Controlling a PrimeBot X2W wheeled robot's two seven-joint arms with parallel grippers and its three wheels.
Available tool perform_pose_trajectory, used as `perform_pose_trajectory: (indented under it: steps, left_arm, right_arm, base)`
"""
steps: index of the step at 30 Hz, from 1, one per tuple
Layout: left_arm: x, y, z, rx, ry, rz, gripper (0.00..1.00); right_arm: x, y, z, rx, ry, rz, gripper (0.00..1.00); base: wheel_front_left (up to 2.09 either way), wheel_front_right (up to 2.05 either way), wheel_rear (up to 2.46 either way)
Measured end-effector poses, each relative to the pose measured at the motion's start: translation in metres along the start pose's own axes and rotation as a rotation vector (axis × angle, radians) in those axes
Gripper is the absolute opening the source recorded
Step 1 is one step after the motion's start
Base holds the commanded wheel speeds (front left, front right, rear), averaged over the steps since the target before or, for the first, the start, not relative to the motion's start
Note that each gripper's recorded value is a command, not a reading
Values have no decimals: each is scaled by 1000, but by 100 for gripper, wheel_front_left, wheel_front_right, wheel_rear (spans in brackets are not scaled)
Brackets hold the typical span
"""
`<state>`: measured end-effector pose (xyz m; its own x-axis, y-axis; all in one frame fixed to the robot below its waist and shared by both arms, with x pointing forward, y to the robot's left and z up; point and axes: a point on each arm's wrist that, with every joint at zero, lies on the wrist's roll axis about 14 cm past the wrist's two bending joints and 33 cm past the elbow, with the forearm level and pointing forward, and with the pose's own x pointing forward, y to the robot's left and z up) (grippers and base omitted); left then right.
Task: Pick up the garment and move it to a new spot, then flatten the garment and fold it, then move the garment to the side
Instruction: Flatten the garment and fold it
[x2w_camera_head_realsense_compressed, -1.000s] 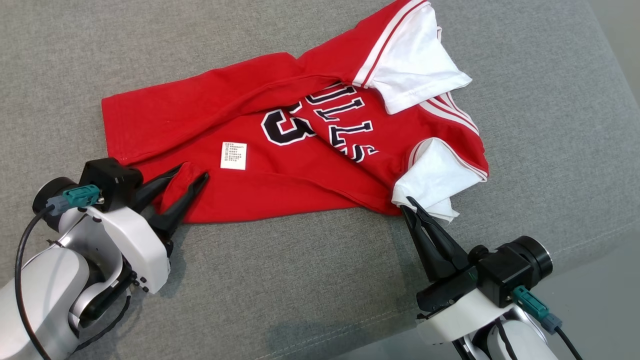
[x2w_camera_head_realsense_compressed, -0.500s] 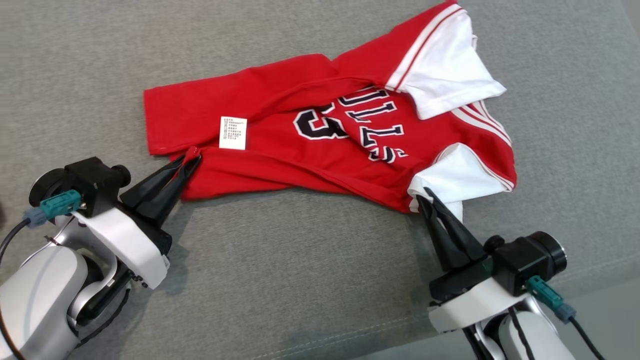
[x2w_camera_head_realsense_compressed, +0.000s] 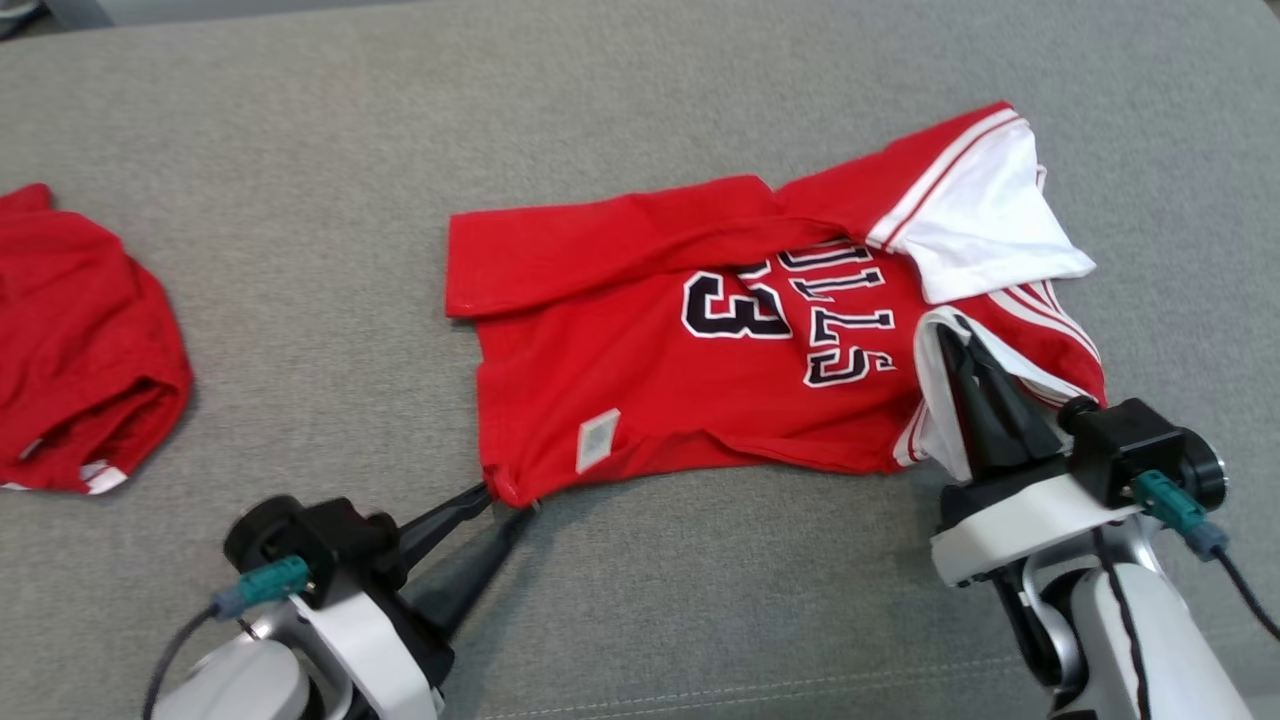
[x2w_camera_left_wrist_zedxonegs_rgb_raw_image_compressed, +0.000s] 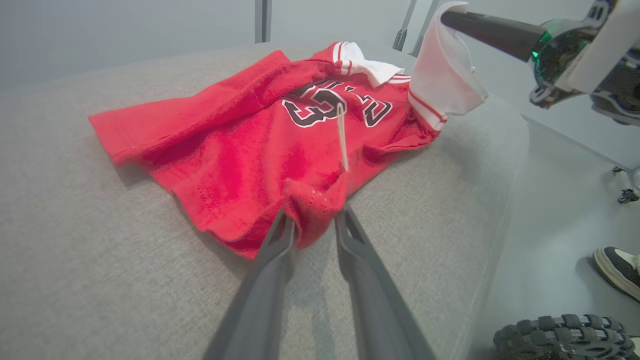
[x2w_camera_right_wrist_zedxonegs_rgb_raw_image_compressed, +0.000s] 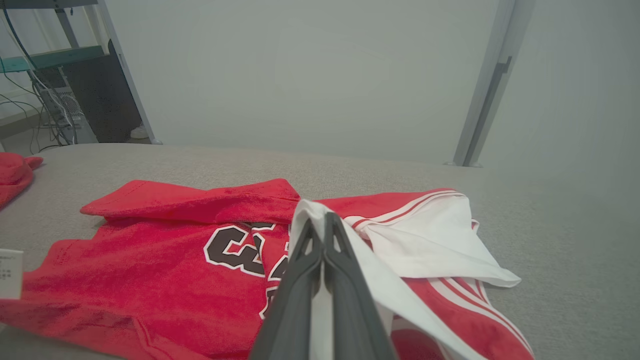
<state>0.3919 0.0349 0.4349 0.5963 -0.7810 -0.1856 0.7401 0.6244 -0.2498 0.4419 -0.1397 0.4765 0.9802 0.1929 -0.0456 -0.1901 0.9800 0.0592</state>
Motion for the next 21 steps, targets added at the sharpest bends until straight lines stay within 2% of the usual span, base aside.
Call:
perform_pose_trajectory:
  steps: [7, 14, 17, 21]
  left_arm:
    - [-26, -11, -28, -14, 66, 71, 100]
    - [-42, -10, -33, 11, 78, 117, 100]
    - [-41, -15, -35, 67, 90, 93, 100]
    - [-32, -17, -24, 198, 70, 56, 100]
  right_arm:
    - [-5, -15, 26, -8, -38, -54, 0]
    - [-18, -15, 22, -15, -6, -67, 0]
    - [-20, -13, 19, -13, 3, -61, 0]
    - [-20, -6, 15, -8, 13, -40, 0]
  base:
    - [0, 0, 0]
    - [0, 0, 0]
    - [0, 0, 0]
    - [0, 0, 0]
